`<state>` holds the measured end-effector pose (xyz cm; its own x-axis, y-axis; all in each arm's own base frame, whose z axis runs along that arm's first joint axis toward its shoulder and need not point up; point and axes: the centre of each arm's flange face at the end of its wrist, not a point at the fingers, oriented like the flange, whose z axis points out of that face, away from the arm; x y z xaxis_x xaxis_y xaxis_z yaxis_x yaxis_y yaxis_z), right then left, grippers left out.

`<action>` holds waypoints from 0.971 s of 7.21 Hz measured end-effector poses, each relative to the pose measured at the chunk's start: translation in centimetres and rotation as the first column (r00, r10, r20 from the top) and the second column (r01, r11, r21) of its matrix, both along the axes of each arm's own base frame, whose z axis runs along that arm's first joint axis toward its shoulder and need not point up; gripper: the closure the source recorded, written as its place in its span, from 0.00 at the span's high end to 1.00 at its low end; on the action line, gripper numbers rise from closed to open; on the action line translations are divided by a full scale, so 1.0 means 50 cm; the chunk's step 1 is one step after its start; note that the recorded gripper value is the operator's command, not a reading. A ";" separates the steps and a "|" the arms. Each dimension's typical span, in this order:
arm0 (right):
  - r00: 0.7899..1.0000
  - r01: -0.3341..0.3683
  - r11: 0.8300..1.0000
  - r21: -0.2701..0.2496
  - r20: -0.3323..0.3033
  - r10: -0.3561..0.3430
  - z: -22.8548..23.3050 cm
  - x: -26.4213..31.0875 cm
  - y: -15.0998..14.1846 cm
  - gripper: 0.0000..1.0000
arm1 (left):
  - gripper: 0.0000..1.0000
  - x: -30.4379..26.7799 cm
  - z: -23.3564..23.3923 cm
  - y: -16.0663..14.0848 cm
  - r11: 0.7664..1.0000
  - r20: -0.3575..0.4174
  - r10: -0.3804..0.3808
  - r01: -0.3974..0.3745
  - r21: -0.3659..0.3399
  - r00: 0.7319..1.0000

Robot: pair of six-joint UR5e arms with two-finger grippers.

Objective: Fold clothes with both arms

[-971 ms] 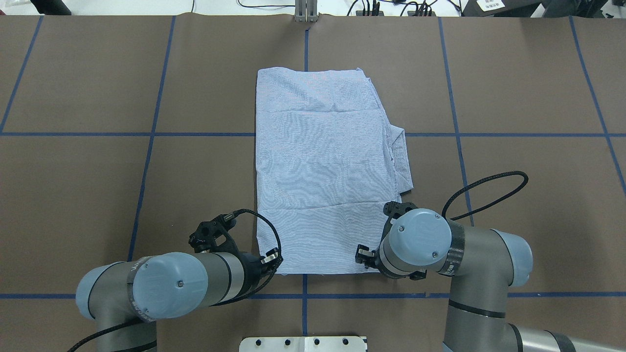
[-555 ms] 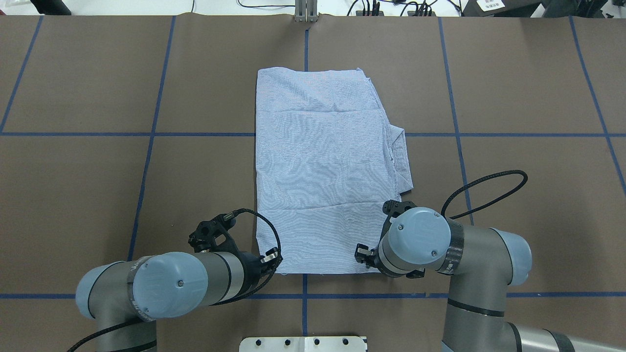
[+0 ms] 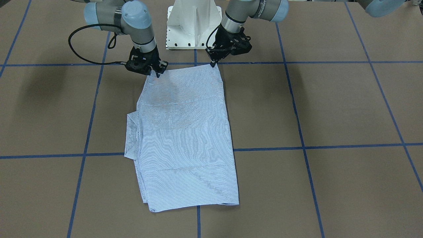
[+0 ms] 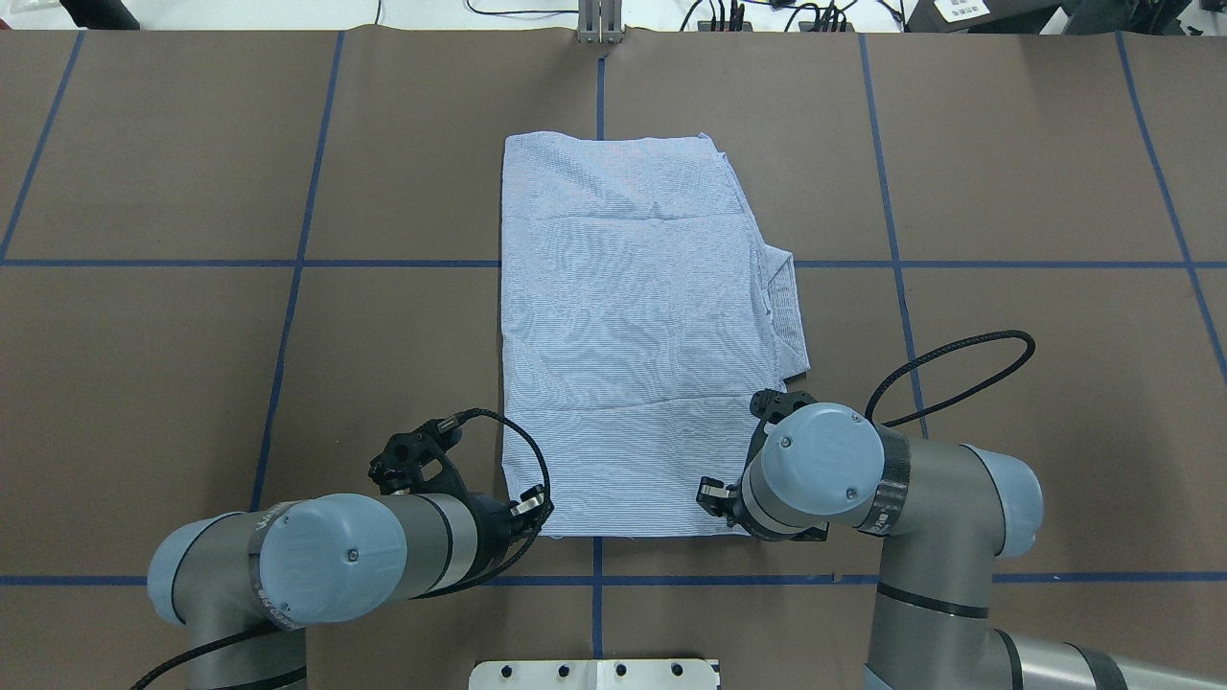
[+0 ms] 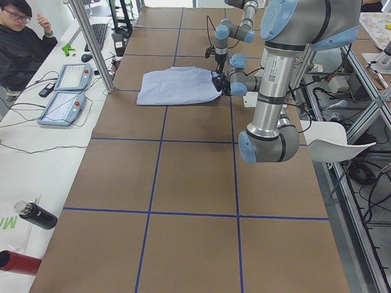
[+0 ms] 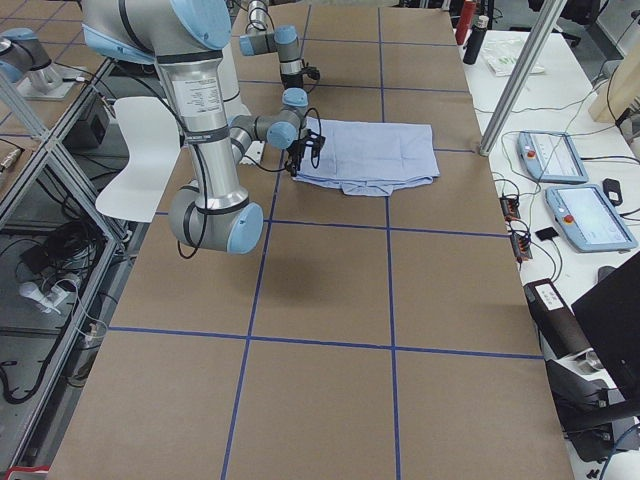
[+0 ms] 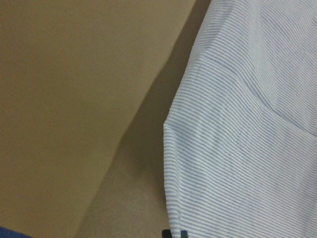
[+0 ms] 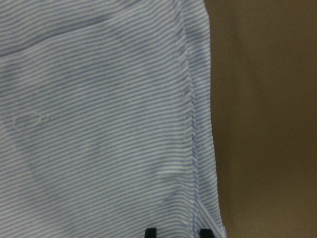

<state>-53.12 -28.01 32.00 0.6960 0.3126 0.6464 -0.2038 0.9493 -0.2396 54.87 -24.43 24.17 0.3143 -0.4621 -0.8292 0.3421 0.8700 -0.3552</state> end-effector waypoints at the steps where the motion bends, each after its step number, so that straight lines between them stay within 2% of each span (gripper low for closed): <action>1: 1.000 0.000 1.000 0.000 0.000 0.000 0.000 0.000 0.000 0.47 | 0.00 0.000 -0.001 0.000 1.000 -0.001 0.000 0.000 0.000 1.000; 3: 1.000 0.000 1.000 -0.002 -0.002 0.000 0.001 0.001 -0.001 0.53 | 0.00 0.000 -0.001 0.000 1.000 0.000 -0.001 0.001 0.000 1.000; 7: 1.000 -0.001 1.000 -0.009 -0.013 0.001 0.008 0.004 -0.003 0.52 | 0.00 0.000 0.001 0.000 1.000 0.001 -0.001 0.001 0.000 1.000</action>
